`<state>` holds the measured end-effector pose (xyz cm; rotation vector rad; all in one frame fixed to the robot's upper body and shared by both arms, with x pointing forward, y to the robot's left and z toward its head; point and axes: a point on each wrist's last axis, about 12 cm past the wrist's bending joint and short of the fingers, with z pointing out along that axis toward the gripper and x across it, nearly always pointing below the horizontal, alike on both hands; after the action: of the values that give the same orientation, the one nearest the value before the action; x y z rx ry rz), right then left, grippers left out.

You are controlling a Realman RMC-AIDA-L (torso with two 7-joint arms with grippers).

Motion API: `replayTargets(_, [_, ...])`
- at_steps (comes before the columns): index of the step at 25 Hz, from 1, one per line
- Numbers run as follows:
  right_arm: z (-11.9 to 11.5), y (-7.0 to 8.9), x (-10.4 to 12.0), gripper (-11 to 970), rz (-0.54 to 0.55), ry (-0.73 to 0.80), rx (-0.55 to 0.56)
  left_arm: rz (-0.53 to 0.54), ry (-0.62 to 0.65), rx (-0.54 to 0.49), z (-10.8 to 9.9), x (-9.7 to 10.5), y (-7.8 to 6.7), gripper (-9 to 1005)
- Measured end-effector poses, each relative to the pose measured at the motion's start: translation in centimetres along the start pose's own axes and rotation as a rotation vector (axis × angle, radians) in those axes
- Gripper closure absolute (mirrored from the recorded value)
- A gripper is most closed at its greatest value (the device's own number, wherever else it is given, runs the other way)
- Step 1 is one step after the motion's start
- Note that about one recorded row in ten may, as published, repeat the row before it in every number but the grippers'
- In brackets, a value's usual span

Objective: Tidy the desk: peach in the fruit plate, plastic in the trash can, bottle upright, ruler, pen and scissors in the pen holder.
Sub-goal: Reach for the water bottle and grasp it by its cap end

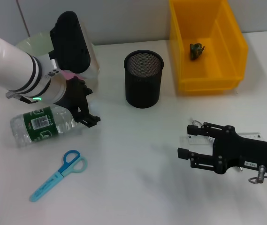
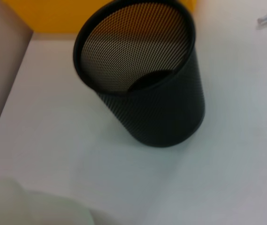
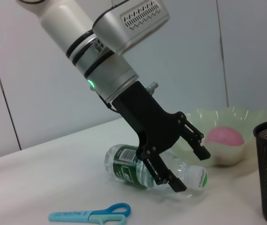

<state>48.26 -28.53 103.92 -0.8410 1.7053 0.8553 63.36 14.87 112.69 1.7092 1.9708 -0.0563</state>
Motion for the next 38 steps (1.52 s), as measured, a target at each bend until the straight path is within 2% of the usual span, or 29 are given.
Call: replayTargets(38, [0.3, -0.3, 0.2, 252, 0.013, 0.014, 0.008, 0.000, 0.122, 0.009, -0.3, 1.8, -0.4, 215])
